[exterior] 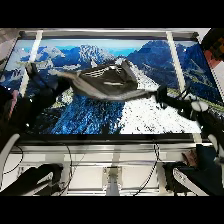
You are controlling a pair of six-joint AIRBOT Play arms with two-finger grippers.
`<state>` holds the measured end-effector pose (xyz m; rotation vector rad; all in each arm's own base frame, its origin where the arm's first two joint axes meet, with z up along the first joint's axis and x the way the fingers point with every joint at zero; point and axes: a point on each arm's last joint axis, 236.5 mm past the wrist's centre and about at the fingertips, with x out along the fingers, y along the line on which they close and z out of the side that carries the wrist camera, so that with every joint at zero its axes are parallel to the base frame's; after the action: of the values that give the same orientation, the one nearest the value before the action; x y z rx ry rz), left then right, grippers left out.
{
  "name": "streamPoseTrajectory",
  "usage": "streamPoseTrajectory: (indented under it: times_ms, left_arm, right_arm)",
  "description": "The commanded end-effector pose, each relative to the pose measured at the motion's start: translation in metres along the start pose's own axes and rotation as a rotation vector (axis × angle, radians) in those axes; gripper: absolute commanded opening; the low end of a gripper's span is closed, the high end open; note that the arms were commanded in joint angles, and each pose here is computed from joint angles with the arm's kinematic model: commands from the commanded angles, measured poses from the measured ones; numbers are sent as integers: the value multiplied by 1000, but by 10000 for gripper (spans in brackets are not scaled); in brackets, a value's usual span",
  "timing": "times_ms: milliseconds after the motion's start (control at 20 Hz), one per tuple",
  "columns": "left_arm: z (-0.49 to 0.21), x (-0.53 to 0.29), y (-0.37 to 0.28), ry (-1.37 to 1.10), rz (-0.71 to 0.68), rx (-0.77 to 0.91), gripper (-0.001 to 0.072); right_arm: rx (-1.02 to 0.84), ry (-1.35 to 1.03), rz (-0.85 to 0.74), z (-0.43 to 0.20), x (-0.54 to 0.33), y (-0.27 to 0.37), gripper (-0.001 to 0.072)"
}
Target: Fold the clothes and pants, and hang the long-sleeved shirts on hangers.
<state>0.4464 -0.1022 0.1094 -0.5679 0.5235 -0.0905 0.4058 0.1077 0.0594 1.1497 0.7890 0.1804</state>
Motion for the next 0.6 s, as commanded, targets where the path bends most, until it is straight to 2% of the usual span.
streamPoseTrajectory:
  times_ms: [0, 250, 550]
  left_arm:
    - [91, -12, -67, -159, -114, 41, 29]
    - [167, -9, -123, -288, -210, 41, 29]
    - [183, 25, -176, -279, -327, -40, 28]
  right_arm:
    - [-144, -164, 80, 76, 1, 76, 5]
    - [-266, -317, 201, 157, 8, 170, 5]
    - [-319, -544, 297, 226, -10, 232, 5]
